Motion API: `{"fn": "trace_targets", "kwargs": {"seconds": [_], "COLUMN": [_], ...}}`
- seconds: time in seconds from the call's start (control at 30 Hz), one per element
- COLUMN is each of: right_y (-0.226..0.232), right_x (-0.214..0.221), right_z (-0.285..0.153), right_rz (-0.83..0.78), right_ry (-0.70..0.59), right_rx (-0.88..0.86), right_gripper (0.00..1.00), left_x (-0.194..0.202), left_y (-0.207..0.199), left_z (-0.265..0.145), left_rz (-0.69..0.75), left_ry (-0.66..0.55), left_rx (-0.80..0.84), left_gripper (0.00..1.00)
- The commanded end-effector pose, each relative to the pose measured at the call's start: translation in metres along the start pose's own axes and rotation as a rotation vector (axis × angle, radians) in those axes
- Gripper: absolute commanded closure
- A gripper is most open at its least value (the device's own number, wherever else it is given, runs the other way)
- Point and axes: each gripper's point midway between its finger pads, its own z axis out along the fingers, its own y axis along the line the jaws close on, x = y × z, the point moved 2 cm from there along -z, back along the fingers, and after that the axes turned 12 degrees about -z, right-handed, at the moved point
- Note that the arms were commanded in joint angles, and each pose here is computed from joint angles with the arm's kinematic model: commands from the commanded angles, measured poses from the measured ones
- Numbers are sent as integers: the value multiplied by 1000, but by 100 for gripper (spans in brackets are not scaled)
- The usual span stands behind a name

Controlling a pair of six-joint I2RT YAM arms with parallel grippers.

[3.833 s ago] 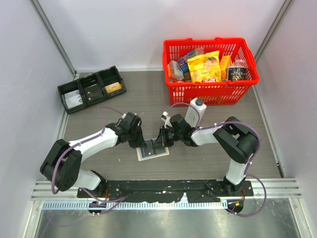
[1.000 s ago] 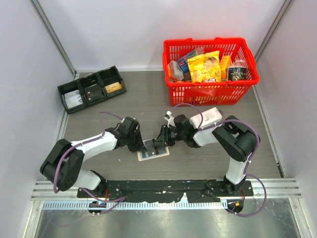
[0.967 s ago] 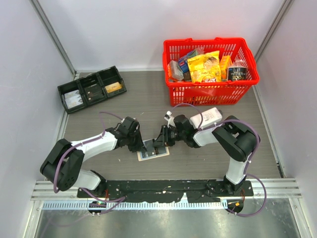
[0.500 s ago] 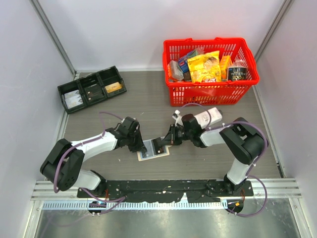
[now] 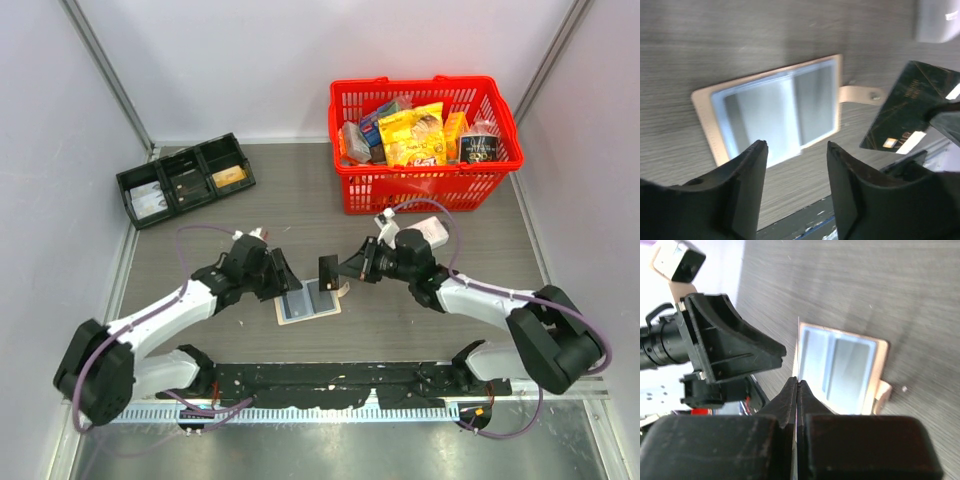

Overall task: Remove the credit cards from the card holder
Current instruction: Remove the credit card from the card holder.

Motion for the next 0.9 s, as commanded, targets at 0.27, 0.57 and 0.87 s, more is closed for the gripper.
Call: {"fn": "trace_targets", "kwargs": {"seconds": [0.27,0.57,0.87], "right_y": [64,82,81], "right_x": [-92,-94,-87], "right_z": [-32,-31,-29], "right_rz": [61,102,107], "right_ry": [-462,-499,-487], "right_rx": [-141,-218,-227], "right_gripper": [99,99,99], "left_x": [-40,-36,-34], "left_y": [-114,-142,-150], "left_z": [-78,-85,-88], "left_rz": [-13,-38,-50], "left_ry": [-295,-279,-276], "left_rx": [654,841,903], "left_gripper": [14,29,90]}}
